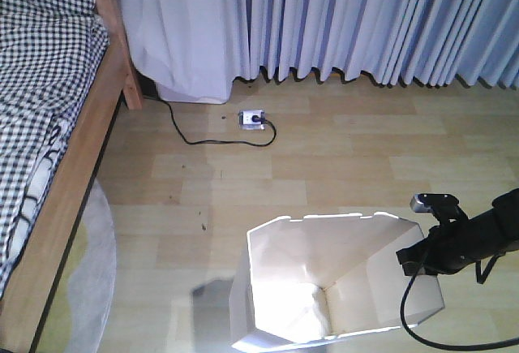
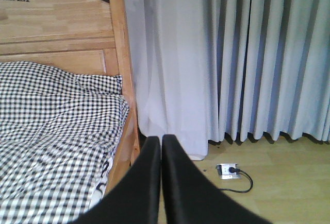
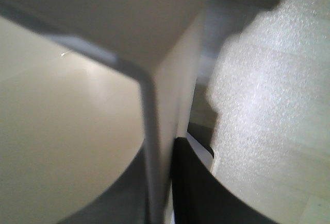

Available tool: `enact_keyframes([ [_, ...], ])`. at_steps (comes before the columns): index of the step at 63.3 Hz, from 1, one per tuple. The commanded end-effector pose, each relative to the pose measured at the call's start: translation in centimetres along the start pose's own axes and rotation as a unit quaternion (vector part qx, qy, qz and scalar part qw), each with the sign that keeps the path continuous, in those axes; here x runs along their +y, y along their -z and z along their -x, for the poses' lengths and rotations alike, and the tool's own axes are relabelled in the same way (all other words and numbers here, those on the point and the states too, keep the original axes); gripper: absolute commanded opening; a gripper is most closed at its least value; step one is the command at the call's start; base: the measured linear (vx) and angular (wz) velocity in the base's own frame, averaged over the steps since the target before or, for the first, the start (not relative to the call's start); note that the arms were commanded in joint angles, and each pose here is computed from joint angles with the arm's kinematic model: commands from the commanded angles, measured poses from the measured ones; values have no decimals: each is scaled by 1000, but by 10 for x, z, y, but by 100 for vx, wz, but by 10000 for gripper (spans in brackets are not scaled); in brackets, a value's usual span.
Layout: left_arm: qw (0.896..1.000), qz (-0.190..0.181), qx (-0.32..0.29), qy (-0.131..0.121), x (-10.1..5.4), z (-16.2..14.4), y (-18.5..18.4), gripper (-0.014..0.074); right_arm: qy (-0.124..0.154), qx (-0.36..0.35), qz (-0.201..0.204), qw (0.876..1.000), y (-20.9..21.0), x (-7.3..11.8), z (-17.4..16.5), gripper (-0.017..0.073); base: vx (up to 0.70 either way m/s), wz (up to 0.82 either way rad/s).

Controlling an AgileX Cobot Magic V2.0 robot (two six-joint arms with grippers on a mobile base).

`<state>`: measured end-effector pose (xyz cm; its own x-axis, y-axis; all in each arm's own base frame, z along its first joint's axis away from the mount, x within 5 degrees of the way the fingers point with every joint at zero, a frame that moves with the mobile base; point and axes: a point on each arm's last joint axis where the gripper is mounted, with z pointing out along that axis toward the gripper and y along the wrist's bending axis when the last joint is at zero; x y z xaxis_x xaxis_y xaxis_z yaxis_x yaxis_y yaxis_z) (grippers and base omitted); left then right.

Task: Move trash bin to bedside with robot
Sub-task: 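Carry the bin up to the bedside near the curtains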

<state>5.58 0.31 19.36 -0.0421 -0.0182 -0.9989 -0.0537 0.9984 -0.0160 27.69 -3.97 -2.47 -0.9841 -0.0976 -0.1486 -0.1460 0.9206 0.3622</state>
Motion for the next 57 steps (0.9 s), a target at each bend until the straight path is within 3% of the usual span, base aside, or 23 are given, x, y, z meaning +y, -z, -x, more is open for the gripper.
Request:
enact_keyframes([
  [1, 999, -3, -49, 5, -1, 14, 2, -6, 3, -42, 82, 996, 20, 19, 15, -5, 27, -4],
  [57, 999, -3, -49, 5, -1, 14, 2, -6, 3, -42, 83, 996, 20, 19, 15, -5, 25, 0],
])
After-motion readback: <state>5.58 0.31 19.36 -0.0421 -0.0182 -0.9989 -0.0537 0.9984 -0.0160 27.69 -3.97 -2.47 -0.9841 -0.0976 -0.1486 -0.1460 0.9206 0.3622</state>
